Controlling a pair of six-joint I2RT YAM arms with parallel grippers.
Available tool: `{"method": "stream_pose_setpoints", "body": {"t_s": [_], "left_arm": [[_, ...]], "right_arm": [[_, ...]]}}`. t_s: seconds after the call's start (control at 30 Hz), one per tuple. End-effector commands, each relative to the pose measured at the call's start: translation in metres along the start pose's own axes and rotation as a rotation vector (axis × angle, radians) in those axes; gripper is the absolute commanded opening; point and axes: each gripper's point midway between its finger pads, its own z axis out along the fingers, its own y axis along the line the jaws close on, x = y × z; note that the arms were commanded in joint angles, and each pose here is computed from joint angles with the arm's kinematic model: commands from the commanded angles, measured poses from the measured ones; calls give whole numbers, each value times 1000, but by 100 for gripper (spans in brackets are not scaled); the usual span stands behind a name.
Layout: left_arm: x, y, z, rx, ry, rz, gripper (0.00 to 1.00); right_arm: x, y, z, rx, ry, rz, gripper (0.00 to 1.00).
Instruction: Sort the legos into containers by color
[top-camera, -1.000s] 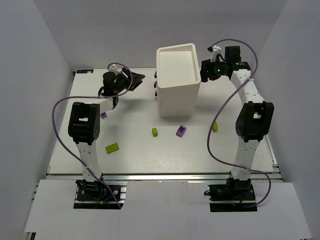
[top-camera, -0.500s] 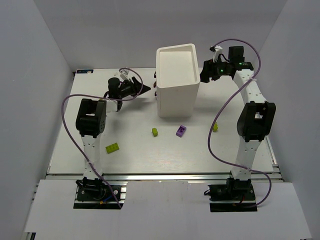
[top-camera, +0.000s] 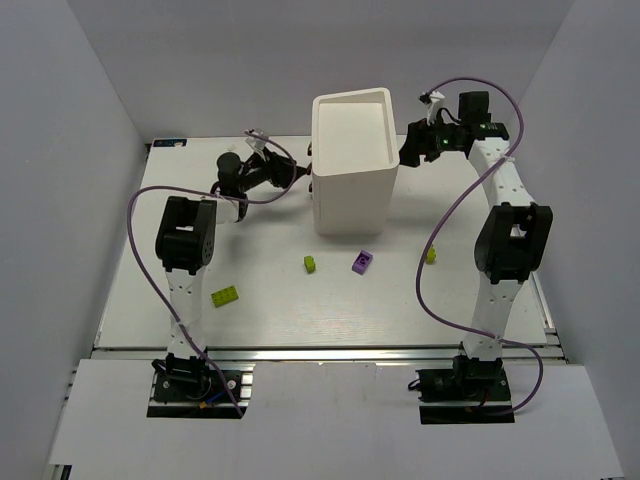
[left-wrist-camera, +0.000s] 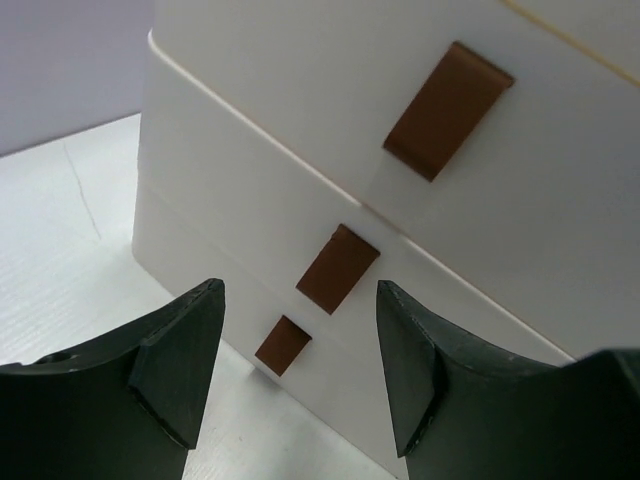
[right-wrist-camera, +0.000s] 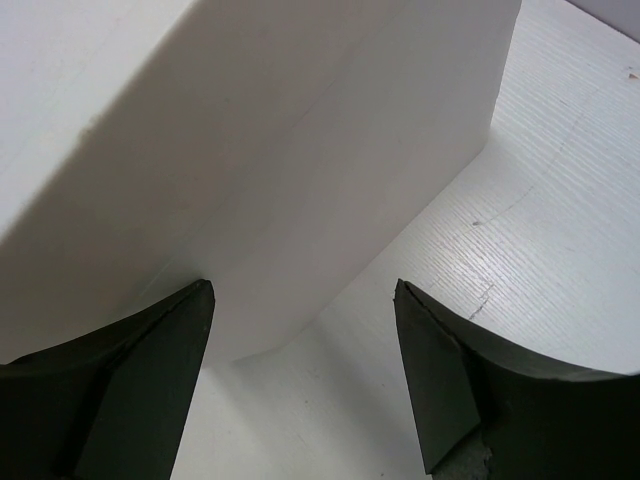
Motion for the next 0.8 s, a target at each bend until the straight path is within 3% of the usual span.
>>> {"method": "stream_pose_setpoints", "body": {"t_s": [0.0,0.63,0.77], "left_arm": [[-18,-18,8,91,-37,99,72],[-1,-23,26,127,-43,71,70],[-1,-25,25,128,-56,55,58]], "right_arm": [[-22,15,-3,-57,-39,-45,79],[-23,12,-6,-56,-38,-39,79],[-23,11,-7,-55,-38,-38,79]]}}
